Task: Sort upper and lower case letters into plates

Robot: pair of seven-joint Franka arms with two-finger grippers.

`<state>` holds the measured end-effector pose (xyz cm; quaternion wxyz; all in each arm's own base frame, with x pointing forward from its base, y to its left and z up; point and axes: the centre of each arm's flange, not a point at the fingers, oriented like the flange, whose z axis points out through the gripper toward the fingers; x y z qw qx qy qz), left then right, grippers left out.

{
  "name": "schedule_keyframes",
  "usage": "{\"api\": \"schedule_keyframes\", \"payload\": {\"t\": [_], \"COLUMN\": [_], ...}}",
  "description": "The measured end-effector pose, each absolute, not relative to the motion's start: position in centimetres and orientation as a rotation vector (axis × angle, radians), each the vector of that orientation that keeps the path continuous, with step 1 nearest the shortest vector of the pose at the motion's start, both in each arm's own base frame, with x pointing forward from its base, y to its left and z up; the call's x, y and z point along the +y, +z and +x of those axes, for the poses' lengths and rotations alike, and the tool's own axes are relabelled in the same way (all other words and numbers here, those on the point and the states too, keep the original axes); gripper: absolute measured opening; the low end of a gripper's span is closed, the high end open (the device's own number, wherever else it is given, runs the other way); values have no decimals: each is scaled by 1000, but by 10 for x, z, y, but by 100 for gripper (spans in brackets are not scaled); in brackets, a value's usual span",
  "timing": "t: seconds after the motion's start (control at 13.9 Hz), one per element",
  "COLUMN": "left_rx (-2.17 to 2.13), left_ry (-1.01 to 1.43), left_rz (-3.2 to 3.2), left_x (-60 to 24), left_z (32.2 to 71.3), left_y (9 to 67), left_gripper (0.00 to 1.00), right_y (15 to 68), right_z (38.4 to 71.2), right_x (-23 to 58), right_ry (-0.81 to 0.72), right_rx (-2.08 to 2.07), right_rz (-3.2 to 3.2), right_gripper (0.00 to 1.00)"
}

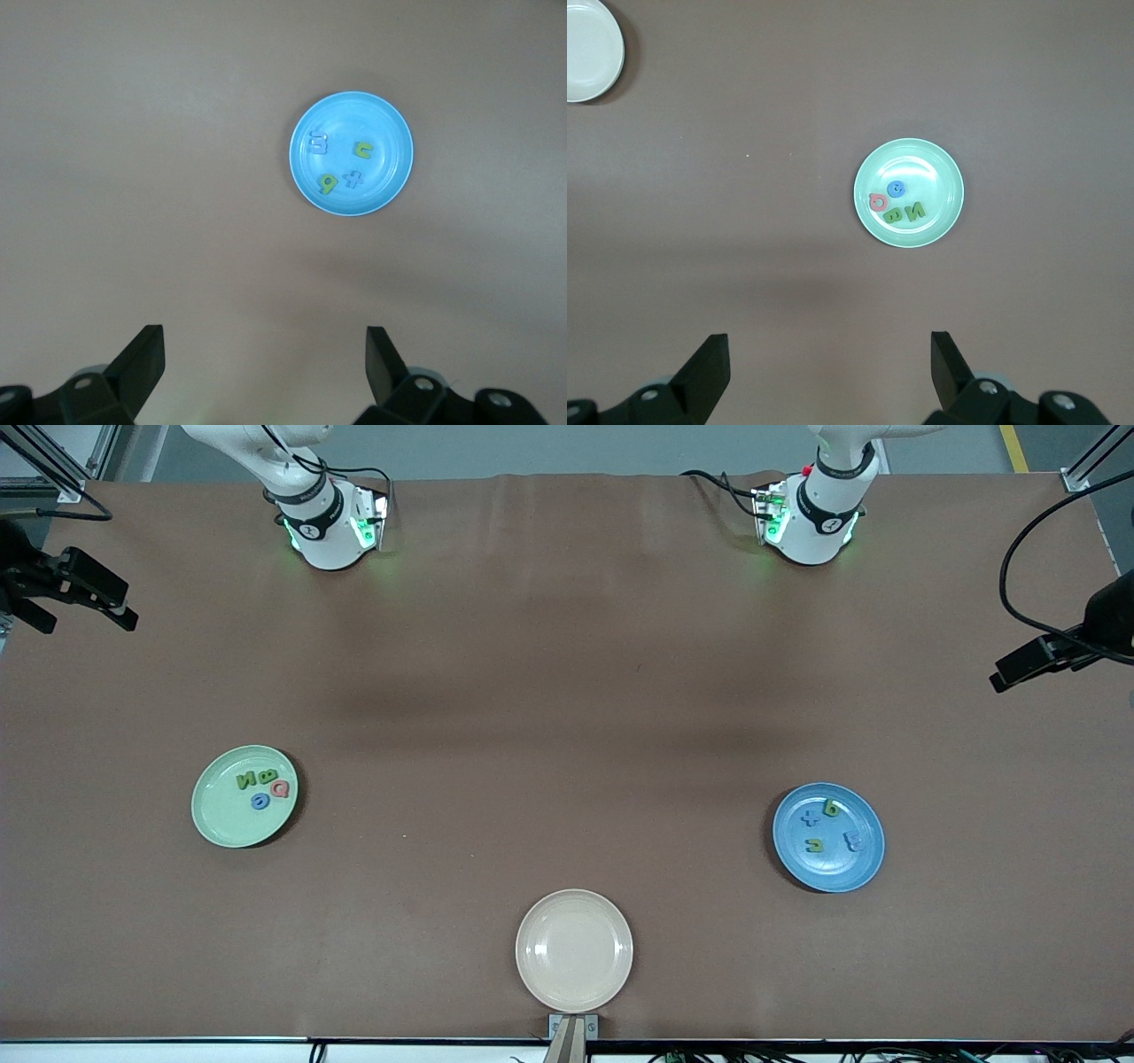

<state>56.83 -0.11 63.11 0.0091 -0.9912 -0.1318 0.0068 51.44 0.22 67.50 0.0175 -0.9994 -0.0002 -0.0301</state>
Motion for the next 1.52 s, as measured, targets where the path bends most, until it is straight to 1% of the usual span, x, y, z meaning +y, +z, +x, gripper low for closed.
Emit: {"api": "schedule_keyframes", "payload": {"t": [0.29, 0.51, 0.65, 0.87, 1.01, 1.23, 1.52], "left_rx": [-320, -282, -232, -116, -53, 9, -17], "left_ry": [16, 40, 35, 22, 19, 19, 0], "left_rz": [-3109, -3114, -3119, -3125, -3124, -3113, -3114], "left_x": [14, 13, -4, -43, -65, -89, -81], "left_z": [558, 551, 539, 525, 521, 518, 518], "left_y": [637, 631, 627, 628, 629, 628, 634], "left_gripper": [100, 100, 100, 100, 100, 100, 100], "right_y": [679, 681, 672, 647, 646, 659, 667], "right_z": [522, 524, 531, 550, 558, 558, 560], "right_x": [1, -5, -7, -8, -8, -8, -9], "right_ry": [-121, -129, -103, -46, -56, -99, -145], "right_rx": [3, 19, 25, 27, 27, 28, 30], "right_rz": [-3104, -3103, -3103, -3104, -3103, -3103, -3101], "right_gripper": [100, 100, 100, 100, 100, 100, 100]}}
